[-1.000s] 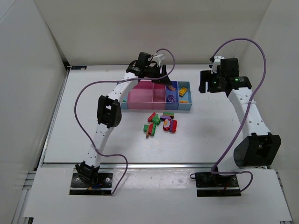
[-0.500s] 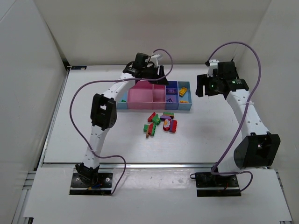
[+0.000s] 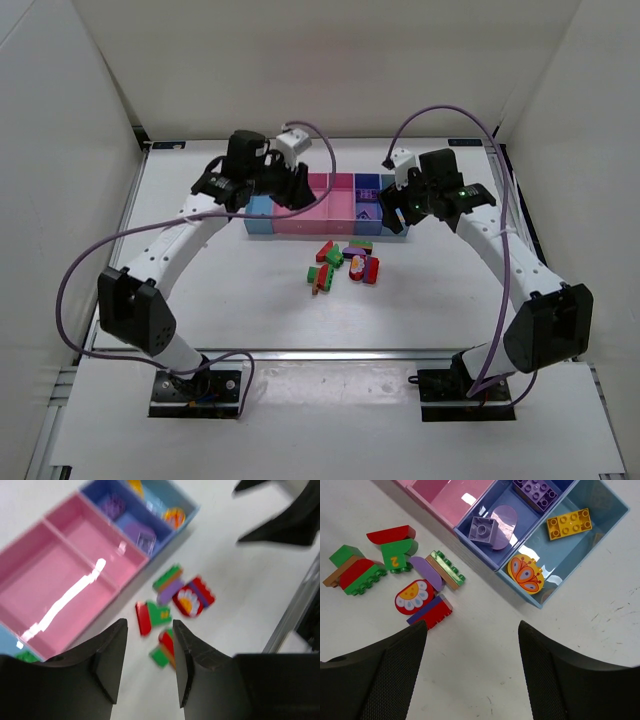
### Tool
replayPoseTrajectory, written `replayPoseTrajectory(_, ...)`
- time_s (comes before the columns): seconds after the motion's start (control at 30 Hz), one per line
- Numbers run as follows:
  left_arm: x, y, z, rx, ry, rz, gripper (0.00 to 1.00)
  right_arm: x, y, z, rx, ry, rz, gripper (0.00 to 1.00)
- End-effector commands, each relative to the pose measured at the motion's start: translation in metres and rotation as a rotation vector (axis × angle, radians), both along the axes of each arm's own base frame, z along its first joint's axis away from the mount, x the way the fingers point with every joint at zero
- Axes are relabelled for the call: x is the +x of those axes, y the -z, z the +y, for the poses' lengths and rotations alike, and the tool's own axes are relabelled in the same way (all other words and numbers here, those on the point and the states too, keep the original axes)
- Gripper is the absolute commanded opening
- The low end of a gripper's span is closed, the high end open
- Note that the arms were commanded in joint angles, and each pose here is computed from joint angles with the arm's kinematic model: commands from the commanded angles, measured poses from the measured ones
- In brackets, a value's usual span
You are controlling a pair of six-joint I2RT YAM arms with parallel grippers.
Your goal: Sort the legos into containers by color
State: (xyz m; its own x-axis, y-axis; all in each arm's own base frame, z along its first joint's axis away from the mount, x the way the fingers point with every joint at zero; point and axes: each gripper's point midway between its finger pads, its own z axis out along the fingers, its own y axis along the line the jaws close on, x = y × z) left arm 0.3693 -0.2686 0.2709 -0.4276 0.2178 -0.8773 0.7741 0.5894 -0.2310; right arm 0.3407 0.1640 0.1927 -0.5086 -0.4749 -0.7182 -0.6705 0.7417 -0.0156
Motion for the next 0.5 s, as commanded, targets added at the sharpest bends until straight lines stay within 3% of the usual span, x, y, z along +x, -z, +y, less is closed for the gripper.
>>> replayPoseTrajectory(0.0,-0.026,0.055,0.021,0.197,0.011,0.044,0.51,0.012,-0.010,0.005,0.010,-0.027,-0.060,0.77)
replayPoseTrajectory(0.23,-0.066,0.107,0.025,0.350,0.057,0.103,0.46,0.017,-0.007,0.001,0.000,-0.014,-0.047,0.77)
replayPoseTrajectory(0.47,-0.073,0.146,0.023,0.417,0.101,0.149,0.47,0.013,-0.006,-0.006,-0.004,0.007,-0.047,0.78)
